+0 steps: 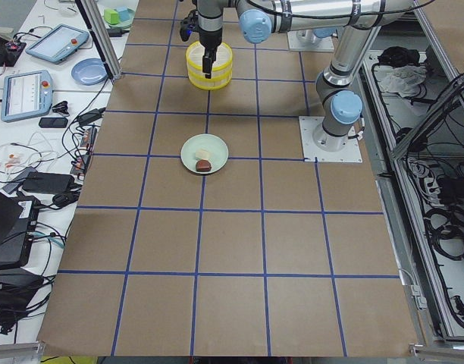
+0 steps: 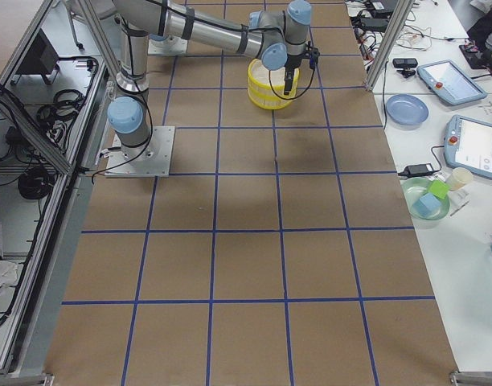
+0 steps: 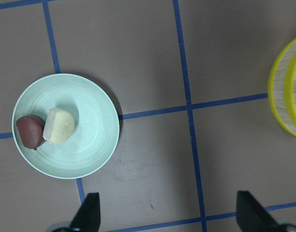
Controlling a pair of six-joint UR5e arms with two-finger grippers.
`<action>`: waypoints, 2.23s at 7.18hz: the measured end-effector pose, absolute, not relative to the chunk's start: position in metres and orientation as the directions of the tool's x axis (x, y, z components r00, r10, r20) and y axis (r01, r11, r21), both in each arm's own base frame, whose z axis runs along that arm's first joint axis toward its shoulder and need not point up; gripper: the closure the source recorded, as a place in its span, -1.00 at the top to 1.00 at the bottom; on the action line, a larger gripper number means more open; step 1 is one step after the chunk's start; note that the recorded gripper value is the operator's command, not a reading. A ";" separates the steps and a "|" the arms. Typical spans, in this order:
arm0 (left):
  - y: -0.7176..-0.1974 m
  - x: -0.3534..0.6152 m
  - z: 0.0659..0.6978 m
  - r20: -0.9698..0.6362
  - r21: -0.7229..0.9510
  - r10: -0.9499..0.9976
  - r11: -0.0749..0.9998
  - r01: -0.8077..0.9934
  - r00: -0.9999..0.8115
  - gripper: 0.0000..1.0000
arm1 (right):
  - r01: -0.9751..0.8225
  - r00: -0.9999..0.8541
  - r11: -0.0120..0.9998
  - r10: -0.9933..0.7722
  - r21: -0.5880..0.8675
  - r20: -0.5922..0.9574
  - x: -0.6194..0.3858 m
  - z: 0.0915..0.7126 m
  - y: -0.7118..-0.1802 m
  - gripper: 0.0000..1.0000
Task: Place buns in different layers of steamer
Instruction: 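Grasp the top tier rim with the right gripper while the left lowers, then lift the top tier away with the right gripper while the left grasps the white bun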
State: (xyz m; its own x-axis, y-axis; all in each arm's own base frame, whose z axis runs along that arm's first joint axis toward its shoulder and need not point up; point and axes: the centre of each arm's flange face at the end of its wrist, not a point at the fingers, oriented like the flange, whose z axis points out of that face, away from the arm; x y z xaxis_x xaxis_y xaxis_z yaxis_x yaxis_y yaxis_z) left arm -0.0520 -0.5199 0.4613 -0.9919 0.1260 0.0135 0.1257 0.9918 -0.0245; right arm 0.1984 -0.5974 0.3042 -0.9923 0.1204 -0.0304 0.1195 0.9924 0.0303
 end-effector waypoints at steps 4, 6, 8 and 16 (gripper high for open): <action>-0.549 -0.009 0.413 -0.030 -0.014 0.228 0.973 0.229 -0.973 1.00 | 0.086 -0.996 0.994 0.088 0.063 -0.026 0.221 0.285 -0.593 -0.55; -0.567 0.015 0.370 -0.022 0.019 0.297 0.955 0.296 -0.955 1.00 | 0.084 -0.996 0.994 0.086 0.070 -0.025 0.222 0.284 -0.592 -0.96; -0.588 0.040 0.326 -0.027 0.051 0.420 0.907 0.418 -0.907 1.00 | 0.077 -0.997 0.994 0.079 0.074 -0.023 0.228 0.283 -0.589 -1.00; -0.606 0.108 0.213 0.078 0.165 0.537 0.824 0.542 -0.840 0.52 | 0.086 -0.996 0.995 0.087 0.052 -0.014 0.152 0.431 -0.560 -1.00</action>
